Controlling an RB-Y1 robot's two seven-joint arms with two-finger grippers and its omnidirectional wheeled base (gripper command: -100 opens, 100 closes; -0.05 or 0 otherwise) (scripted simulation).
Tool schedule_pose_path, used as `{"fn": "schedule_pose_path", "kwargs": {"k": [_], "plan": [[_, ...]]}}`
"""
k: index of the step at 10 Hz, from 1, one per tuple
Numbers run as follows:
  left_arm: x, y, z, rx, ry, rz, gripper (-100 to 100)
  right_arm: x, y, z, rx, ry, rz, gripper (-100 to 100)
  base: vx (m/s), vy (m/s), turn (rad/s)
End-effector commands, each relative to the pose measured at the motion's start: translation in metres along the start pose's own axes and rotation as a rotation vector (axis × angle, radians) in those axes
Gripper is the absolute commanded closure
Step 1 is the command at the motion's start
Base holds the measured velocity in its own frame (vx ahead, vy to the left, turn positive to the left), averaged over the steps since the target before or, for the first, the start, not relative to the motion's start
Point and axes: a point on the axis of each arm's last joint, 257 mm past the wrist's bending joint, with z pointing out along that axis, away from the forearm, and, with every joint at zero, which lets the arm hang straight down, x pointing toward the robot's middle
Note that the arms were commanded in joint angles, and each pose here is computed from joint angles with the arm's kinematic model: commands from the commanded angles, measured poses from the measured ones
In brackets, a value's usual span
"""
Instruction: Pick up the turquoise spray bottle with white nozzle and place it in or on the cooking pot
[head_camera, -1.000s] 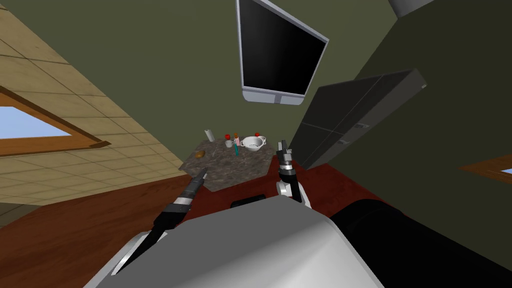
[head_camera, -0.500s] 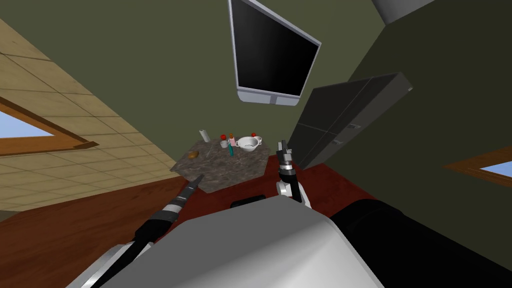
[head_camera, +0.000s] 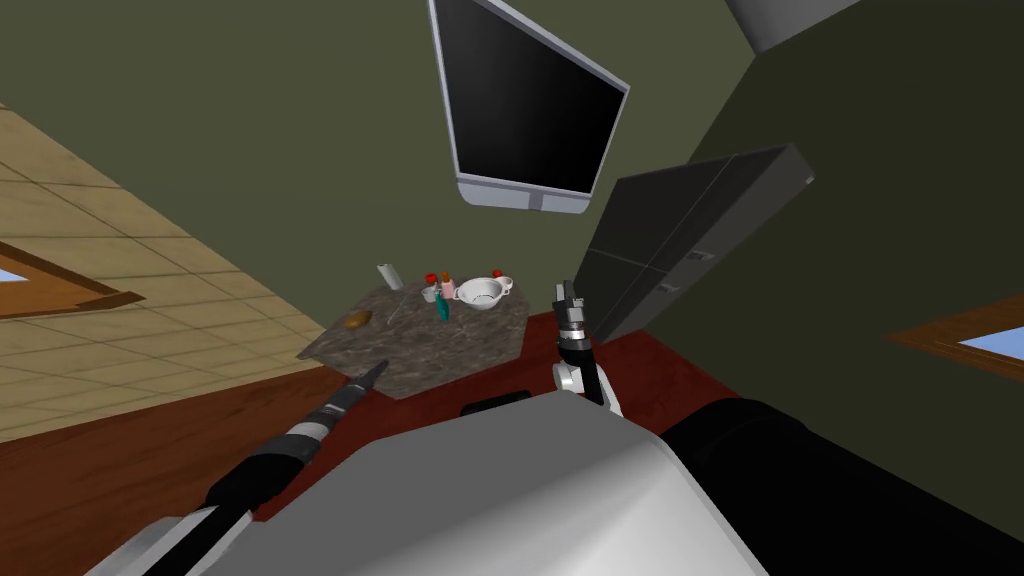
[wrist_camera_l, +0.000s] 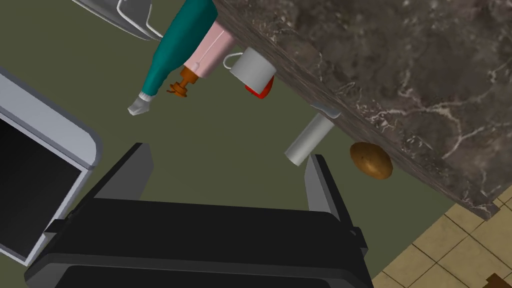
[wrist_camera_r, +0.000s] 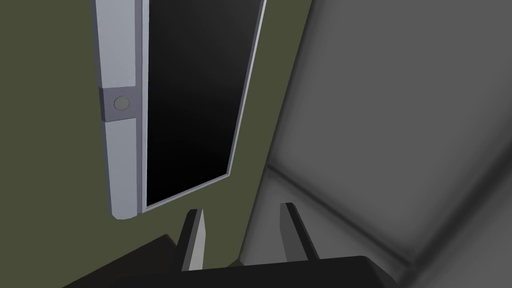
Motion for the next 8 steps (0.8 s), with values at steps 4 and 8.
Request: {"fn": "schedule_pose_path", "kwargs": {"k": [4, 8], "plan": [[-0.053, 0.049, -0.013, -0.109, -0.011, 0.231, -100, 0.0, 0.0, 0.0, 0.0, 0.0, 0.0, 0, 0.189, -0.204, -0.042], [-0.097, 0.076, -0.023, -0.179, -0.025, 0.397, -100, 0.0, 0.0, 0.0, 0.0, 0.0, 0.0, 0, 0.229, -0.256, -0.051]]}}
